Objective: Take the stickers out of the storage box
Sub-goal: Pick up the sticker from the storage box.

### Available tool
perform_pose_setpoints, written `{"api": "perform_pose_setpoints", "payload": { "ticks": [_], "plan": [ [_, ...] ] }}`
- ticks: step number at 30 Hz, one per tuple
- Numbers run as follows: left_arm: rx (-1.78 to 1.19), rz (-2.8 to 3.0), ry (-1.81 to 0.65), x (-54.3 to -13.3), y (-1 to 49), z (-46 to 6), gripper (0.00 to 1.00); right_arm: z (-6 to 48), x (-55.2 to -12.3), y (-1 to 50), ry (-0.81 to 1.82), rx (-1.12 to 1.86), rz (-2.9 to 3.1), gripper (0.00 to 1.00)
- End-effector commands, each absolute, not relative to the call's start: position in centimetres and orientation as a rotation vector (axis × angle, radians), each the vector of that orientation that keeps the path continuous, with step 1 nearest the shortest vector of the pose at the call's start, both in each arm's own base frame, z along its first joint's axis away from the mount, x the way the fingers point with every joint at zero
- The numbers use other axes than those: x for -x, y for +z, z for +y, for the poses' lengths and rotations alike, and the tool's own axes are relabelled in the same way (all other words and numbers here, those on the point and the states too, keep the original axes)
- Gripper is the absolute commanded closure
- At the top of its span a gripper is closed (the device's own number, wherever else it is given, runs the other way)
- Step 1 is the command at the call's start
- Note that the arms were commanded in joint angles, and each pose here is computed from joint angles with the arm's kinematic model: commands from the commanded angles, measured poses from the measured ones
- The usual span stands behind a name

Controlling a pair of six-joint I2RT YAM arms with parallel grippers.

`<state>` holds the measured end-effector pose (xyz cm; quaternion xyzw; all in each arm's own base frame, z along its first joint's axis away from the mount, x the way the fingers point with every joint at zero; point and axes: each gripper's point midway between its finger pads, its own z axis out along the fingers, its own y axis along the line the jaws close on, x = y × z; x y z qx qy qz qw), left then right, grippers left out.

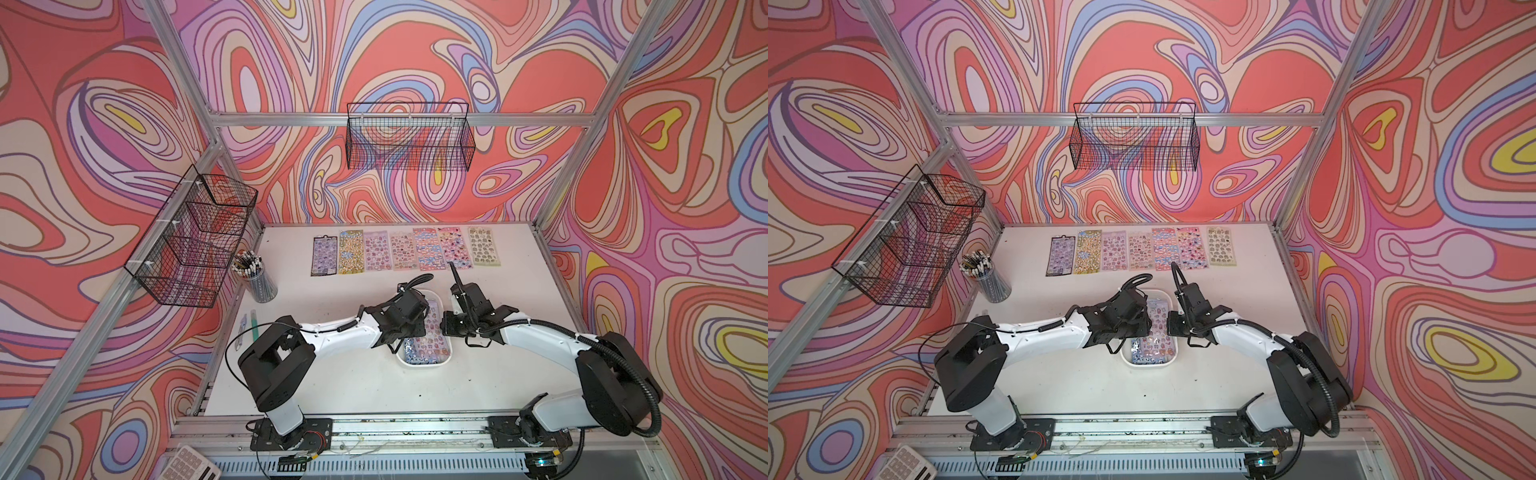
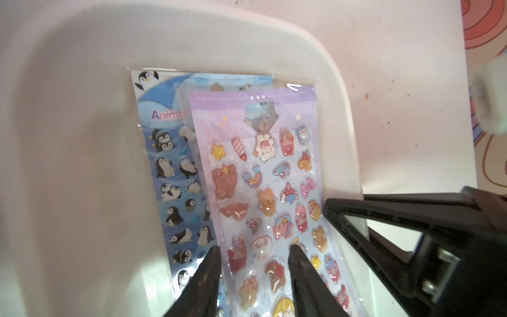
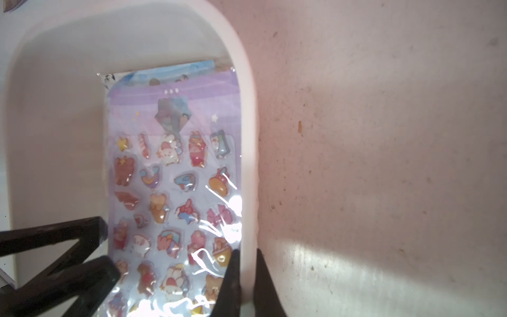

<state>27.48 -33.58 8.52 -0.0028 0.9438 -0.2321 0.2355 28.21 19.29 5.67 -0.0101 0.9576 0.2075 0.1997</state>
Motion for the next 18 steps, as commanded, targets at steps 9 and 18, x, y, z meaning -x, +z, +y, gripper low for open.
{"api": "perform_pose_setpoints", "payload": {
  "ticks": [9, 18],
  "plan": [
    [0.070, 2.508, -0.708, -27.9, 10.9, -33.2, 0.59, 19.2, -27.6, 4.3, 0.574, 0.027, 2.711, 1.00],
    [0.063, 2.454, -0.775, -28.1, 12.8, -33.8, 0.60, 19.3, -27.8, 4.3, 0.573, 0.030, 2.713, 1.00]
  ]
}}
